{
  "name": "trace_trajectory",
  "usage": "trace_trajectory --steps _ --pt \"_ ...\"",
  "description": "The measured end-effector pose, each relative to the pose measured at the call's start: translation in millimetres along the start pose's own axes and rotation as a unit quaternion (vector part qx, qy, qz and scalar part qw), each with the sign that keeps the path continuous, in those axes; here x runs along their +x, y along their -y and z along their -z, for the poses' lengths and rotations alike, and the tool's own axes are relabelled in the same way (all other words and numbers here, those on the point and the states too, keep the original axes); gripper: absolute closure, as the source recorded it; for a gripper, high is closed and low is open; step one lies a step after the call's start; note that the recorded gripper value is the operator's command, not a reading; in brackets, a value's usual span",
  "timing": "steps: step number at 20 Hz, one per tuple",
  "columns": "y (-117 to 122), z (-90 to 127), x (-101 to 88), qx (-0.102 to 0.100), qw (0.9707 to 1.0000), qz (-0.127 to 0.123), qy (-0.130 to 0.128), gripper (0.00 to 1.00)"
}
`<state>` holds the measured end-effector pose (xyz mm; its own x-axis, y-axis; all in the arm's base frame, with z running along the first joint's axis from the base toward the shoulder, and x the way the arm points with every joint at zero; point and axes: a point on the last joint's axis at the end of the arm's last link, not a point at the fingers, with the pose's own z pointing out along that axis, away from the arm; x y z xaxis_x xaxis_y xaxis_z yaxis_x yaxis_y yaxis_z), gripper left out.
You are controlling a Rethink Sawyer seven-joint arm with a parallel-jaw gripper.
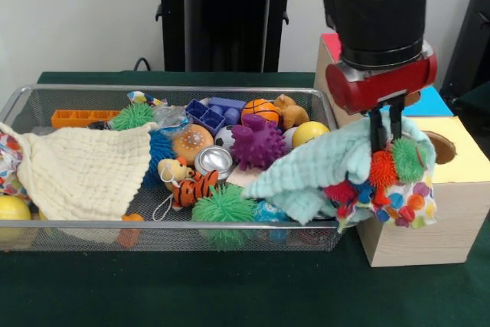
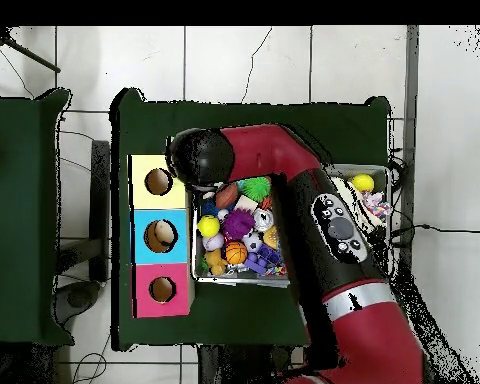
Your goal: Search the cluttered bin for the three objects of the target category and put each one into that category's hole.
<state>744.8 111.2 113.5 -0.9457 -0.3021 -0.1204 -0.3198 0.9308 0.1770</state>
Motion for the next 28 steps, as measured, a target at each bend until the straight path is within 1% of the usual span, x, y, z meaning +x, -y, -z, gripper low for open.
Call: trace_trajectory --steps 2,4,8,9,11,13,17,19,22,23,24,25,26,28 --pt "-14 -1 -2.9 0.007 0.9997 0.009 -0.02 1.0" --pt "-19 -1 -7.9 0.014 0.9995 0.013 -0.026 1.0" --pt "-22 -2 -24.3 0.022 0.9994 0.014 -0.02 1.0" --pt "-20 -4 -33.1 0.025 0.9995 0.012 -0.015 1.0" --pt "-15 -7 -43.0 0.025 0.9996 0.006 -0.008 1.0" --pt "-3 -12 -51.6 0.022 0.9997 -0.006 -0.003 1.0" --pt "11 -19 -54.2 0.02 0.9996 -0.018 0.0 1.0" --pt "30 -24 -50.1 0.017 0.9993 -0.032 -0.001 1.0" --pt "47 -27 -44.0 0.016 0.9989 -0.044 -0.003 1.0" --pt "57 -28 -40.6 0.015 0.9986 -0.051 -0.004 1.0" --pt "67 -28 -36.7 0.015 0.9982 -0.058 -0.005 1.0" --pt "72 -27 -34.9 0.015 0.998 -0.061 -0.005 1.0" --pt "86 -24 -29.3 0.015 0.9974 -0.07 -0.005 1.0" --pt "97 -21 -25.1 0.016 0.9969 -0.076 -0.005 1.0"
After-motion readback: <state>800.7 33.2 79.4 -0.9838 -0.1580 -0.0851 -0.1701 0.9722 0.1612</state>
